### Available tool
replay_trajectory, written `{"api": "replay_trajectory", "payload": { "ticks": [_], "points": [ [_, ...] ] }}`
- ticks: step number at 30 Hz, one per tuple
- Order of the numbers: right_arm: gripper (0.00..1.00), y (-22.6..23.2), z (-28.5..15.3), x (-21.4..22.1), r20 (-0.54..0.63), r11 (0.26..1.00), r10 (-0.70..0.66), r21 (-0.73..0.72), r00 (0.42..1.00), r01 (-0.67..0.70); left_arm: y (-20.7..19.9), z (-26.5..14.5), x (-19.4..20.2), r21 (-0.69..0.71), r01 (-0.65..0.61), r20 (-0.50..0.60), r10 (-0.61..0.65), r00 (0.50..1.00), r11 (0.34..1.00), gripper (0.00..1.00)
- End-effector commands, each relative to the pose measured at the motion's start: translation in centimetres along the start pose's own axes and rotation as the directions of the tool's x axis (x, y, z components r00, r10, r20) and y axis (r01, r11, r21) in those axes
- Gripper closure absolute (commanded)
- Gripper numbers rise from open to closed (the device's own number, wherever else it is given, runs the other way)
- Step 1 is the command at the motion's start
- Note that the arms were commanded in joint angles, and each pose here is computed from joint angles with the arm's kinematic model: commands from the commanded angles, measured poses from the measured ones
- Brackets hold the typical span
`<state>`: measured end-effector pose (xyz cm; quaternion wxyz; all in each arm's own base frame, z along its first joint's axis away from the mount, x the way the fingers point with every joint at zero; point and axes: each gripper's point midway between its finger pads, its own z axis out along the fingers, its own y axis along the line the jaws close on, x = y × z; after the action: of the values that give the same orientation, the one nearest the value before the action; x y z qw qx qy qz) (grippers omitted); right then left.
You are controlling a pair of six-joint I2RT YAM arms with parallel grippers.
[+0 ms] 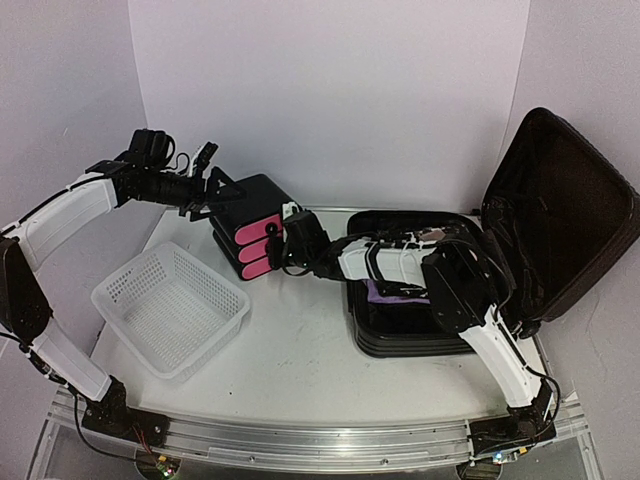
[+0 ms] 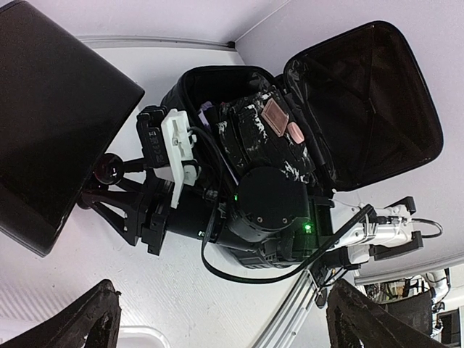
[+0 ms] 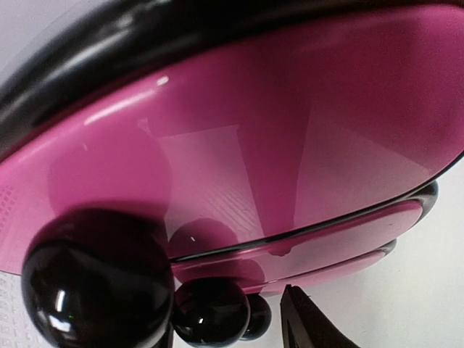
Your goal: Open, take out, and arrange the luggage
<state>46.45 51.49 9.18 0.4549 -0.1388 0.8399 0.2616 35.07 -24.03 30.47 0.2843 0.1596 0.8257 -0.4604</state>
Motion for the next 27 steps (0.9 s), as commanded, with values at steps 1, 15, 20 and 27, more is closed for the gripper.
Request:
{"api": "replay_trajectory", "payload": {
  "ticks": [1,15,20,27],
  "points": [
    [0.54,0.7,-0.3,-3.0,0.088,1.000,0.025,-0.013,0.996,-0.024,-1.9,-1.4,-1.3,0.034,-0.060,0.060,0.058,0.996,0.998,0.00],
    [0.79,1.1,-4.9,-2.4,0.033,0.998,0.042,-0.040,0.999,-0.041,-1.7,-1.3,-1.2,0.035,-0.054,0.056,0.052,0.997,0.998,0.01],
    [0.79,1.2,-7.4,-1.4,0.010,0.999,0.028,-0.035,1.000,-0.028,-1.6,-1.4,-1.2,0.028,-0.060,0.062,0.058,0.996,0.998,0.00],
    [0.76,0.6,-8.9,-0.3,-0.002,1.000,0.021,-0.019,1.000,-0.021,-1.6,-1.3,-1.2,0.032,-0.056,0.059,0.054,0.997,0.998,0.00]
  ]
}}
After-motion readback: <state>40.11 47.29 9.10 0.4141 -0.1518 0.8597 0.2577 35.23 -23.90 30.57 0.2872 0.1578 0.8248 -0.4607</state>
